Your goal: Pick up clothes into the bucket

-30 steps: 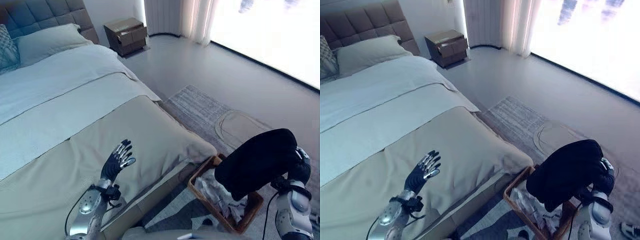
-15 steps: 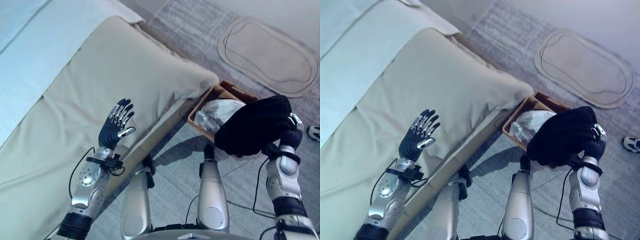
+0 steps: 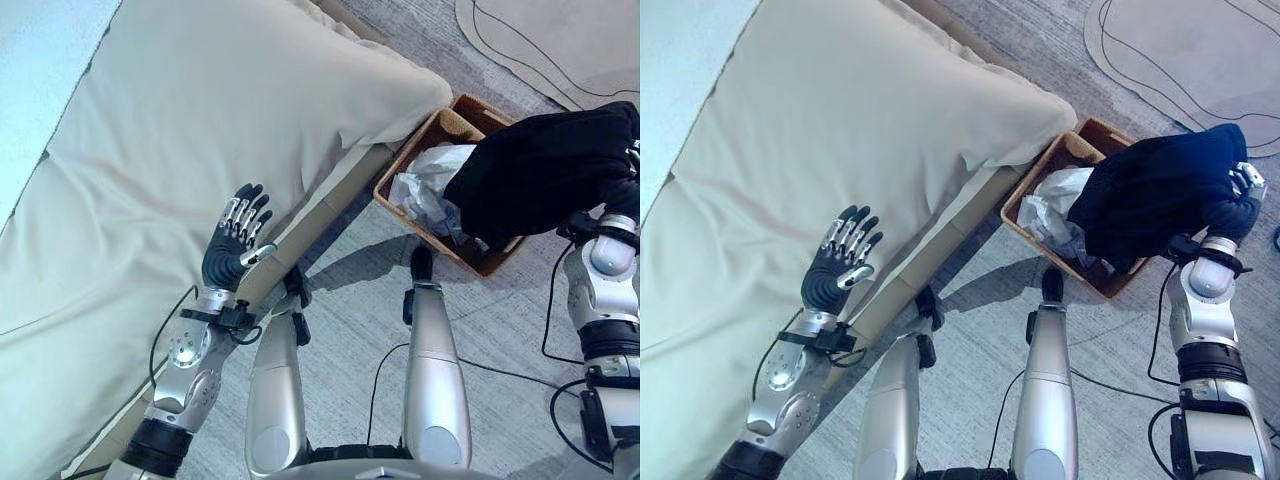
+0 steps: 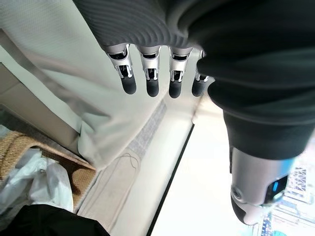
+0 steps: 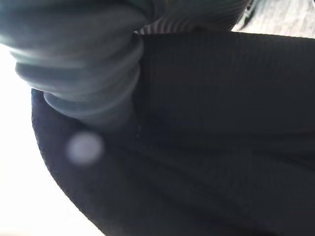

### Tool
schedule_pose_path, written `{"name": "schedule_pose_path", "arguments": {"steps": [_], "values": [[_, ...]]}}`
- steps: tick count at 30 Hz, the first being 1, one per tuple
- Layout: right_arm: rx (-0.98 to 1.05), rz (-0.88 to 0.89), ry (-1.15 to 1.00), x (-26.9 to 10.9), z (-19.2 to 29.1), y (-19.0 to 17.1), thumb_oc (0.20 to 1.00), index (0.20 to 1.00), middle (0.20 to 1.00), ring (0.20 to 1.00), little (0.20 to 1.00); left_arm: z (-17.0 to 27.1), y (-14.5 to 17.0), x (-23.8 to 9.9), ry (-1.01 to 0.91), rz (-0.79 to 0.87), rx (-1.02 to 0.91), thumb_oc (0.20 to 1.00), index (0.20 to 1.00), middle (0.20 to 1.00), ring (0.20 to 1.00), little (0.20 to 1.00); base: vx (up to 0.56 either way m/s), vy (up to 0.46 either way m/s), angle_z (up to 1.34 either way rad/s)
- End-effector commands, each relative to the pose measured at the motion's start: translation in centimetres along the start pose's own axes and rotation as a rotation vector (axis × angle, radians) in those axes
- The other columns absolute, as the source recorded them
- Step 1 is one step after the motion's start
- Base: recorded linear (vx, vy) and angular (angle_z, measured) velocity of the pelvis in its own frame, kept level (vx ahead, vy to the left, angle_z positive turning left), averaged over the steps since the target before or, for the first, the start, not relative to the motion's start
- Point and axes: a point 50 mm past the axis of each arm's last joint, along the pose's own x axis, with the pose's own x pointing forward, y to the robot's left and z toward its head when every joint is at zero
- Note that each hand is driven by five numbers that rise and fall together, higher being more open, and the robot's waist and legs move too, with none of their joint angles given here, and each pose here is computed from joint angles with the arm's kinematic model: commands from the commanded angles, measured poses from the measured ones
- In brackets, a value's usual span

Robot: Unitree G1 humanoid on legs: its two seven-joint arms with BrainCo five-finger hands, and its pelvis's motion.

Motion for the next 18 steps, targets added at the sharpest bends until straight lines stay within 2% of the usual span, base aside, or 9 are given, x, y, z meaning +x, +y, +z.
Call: {"name": "schedule_pose_path", "arguments": {"steps": [1, 8, 11, 17, 18], "values": [[-0.002, 0.028, -0.116, 1.1, 2.1, 1.3, 0.200, 0.200, 0.200, 0.200, 0.200, 1.9, -0.4, 0.3, -0.107, -0.025, 0.025, 1.000, 1.000, 1.000, 1.000, 1.000, -0.01, -0.018, 0.04], [-0.024, 0.064, 0.027, 0.7, -0.7, 3.8, 0.200, 0.200, 0.200, 0.200, 0.200, 2.7, -1.2, 1.0, -0.164, -0.033, -0.009, 1.000, 1.000, 1.000, 1.000, 1.000, 0.01, 0.004, 0.15], [-0.141, 0.070, 0.116, 2.5, -1.2, 4.7, 0.200, 0.200, 0.200, 0.200, 0.200, 3.0, -1.7, 1.2, -0.175, -0.064, -0.026, 1.000, 1.000, 1.000, 1.000, 1.000, 0.01, 0.011, 0.06], [-0.229, 0.028, 0.109, 4.8, 0.5, 3.8, 0.200, 0.200, 0.200, 0.200, 0.200, 3.3, -2.5, 1.4, -0.187, -0.090, -0.038, 1.000, 1.000, 1.000, 1.000, 1.000, -0.01, 0.004, 0.03], [-0.291, 0.014, 0.120, 5.2, 0.5, 3.1, 0.200, 0.200, 0.200, 0.200, 0.200, 2.9, -2.6, 1.2, -0.168, -0.095, -0.037, 1.000, 1.000, 1.000, 1.000, 1.000, 0.00, -0.006, 0.06]]}}
